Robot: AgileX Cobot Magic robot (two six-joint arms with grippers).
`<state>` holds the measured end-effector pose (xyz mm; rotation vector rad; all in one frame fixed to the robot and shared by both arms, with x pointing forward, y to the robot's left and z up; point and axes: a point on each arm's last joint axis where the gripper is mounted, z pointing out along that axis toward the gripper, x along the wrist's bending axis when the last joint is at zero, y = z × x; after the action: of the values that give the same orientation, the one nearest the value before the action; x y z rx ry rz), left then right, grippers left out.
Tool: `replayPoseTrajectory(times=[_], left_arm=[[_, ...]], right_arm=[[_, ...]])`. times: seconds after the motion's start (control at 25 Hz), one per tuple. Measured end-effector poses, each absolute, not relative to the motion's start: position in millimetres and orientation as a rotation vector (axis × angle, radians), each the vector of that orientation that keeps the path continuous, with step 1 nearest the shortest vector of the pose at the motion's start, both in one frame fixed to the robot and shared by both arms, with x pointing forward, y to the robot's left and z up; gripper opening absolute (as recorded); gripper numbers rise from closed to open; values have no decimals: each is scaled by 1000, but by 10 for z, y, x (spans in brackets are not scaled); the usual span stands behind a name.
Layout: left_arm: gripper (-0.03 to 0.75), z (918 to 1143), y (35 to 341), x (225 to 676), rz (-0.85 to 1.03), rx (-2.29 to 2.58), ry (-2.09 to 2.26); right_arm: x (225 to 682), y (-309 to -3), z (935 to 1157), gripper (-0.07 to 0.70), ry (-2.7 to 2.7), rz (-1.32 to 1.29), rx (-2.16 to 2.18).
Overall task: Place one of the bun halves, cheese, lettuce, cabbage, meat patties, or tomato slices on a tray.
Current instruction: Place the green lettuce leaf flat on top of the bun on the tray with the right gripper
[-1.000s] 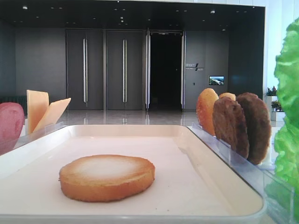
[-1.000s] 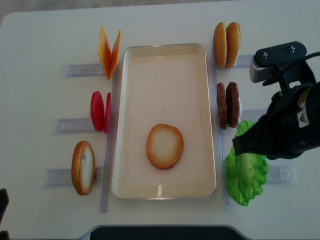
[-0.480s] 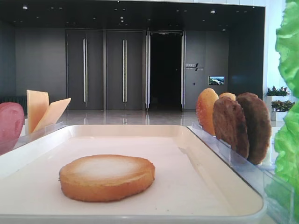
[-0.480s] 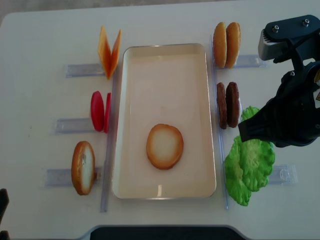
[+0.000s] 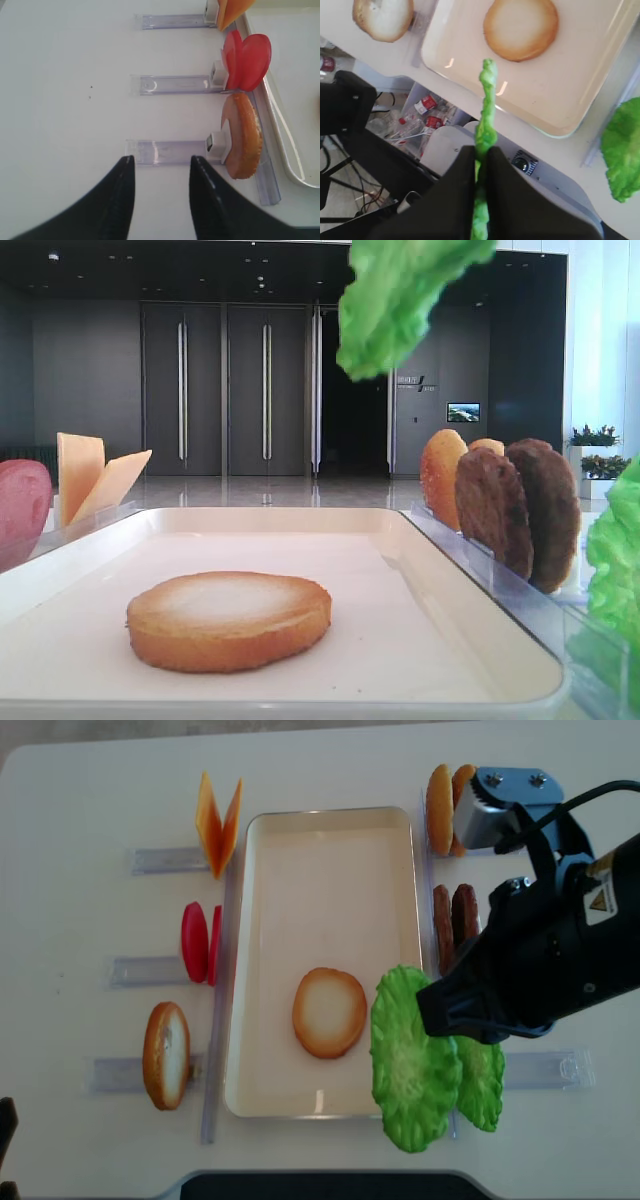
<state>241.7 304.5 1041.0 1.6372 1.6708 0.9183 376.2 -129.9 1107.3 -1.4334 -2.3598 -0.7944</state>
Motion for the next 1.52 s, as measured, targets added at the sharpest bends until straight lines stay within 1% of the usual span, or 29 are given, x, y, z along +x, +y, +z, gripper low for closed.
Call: replayPoseTrajectory(times=[0.12, 0.36, 0.52, 0.96, 1.08, 1.16, 1.36, 1.52], left_arm=[[282, 10410, 3045, 2417, 918, 1637, 1671], [282, 10410, 3045, 2417, 918, 1637, 1671], [282, 10410, 3045, 2417, 918, 1637, 1671], [282, 10410, 3045, 2417, 918, 1637, 1671], [282, 10410, 3045, 2417, 919, 1637, 1671], [282, 10410, 3045, 2417, 919, 1637, 1671], [282, 10410, 3046, 2417, 920, 1637, 1671], [282, 10410, 3046, 2417, 920, 1638, 1671]], right_arm=[[3810, -1136, 10991, 62, -2318, -791, -1299], [3921, -817, 10865, 62, -2186, -887, -1057], [4058, -658, 10682, 62, -2177, -923, -979], [4322, -390, 10174, 62, -2190, -956, -864], [4371, -359, 10091, 62, -2191, -972, -847], [4426, -383, 10074, 62, -2191, -993, -853], [4629, -533, 10070, 62, -2175, -1050, -938], [4768, -608, 9986, 62, -2162, -1068, -984]])
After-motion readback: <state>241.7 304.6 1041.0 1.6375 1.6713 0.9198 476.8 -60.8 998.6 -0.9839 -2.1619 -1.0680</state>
